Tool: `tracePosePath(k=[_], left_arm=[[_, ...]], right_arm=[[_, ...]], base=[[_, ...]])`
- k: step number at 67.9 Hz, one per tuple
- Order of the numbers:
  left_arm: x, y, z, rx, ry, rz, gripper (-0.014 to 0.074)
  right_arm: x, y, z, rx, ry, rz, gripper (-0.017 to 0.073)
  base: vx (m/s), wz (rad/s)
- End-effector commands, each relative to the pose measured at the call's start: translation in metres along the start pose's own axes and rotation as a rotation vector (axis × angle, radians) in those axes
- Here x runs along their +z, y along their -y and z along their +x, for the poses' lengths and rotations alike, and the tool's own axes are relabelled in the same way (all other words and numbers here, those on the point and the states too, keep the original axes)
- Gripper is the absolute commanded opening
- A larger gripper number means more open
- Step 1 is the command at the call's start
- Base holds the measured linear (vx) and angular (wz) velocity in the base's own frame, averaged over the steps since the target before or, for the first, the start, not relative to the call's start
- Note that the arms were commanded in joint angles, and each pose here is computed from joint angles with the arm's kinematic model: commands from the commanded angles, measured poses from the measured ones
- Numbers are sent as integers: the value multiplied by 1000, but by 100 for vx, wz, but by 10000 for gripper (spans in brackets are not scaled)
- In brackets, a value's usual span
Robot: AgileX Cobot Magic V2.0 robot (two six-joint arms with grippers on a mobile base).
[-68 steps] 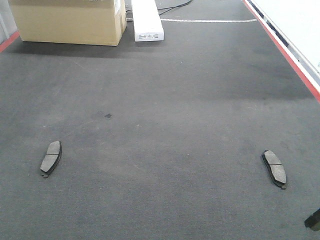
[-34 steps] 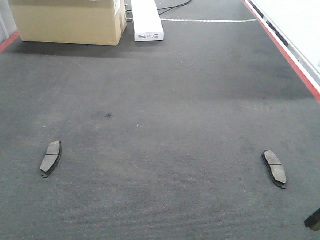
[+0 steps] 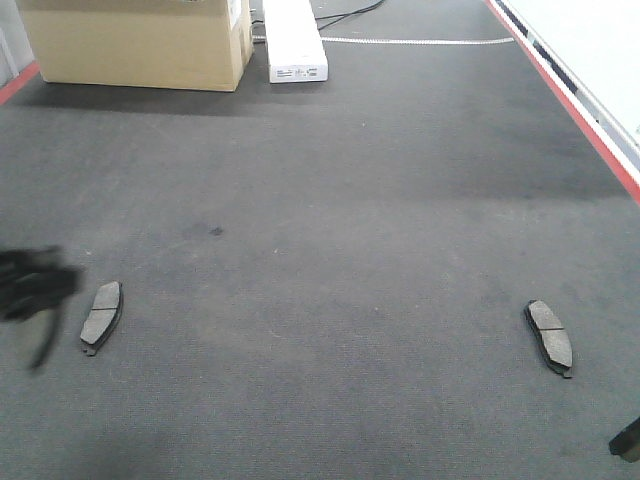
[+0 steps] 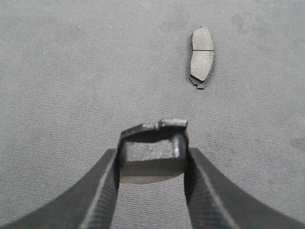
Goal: Move and align brake pads A on conveyor
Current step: 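Lower the left gripper's pad beside the pad nearest the left arm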
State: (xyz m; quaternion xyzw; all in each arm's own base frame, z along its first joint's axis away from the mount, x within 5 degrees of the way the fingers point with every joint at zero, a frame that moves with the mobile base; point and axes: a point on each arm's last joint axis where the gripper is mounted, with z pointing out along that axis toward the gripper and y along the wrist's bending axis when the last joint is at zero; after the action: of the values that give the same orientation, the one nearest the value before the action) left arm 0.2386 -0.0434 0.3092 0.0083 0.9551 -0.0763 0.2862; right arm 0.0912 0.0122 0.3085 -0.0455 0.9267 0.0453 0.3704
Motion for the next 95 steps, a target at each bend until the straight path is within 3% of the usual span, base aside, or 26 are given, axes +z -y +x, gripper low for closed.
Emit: tracePosePath(k=[1,16,32,41,51,61,95], left_arm=[[20,9,-33,-4,16,47,-6],[90,12,-69,-14,-171,36,-6],[132,14,-95,-26,-256,32,-6],[140,15,-102,-32,-247,32,-6],[148,14,-101,-101,-252,19,-6],[158,15,-96,-127,-298,31,-6],[183,25,-87,-127,-325,26,-6]], right_arm=[[-6,0,-12,-8,92,5,-4],[-6,0,-12,-8,92,5,-4],[-6,0,-12,-8,92,5,-4],[-6,0,-12,-8,92,5,-4],[-6,0,-12,-8,92,5,-4],[-6,0,-12,-8,91,5,-4],[-6,0,-12,-8,89,4,-4]], base=[[0,0],[0,0],[0,0],[0,0],[0,0],[0,0],[0,0]])
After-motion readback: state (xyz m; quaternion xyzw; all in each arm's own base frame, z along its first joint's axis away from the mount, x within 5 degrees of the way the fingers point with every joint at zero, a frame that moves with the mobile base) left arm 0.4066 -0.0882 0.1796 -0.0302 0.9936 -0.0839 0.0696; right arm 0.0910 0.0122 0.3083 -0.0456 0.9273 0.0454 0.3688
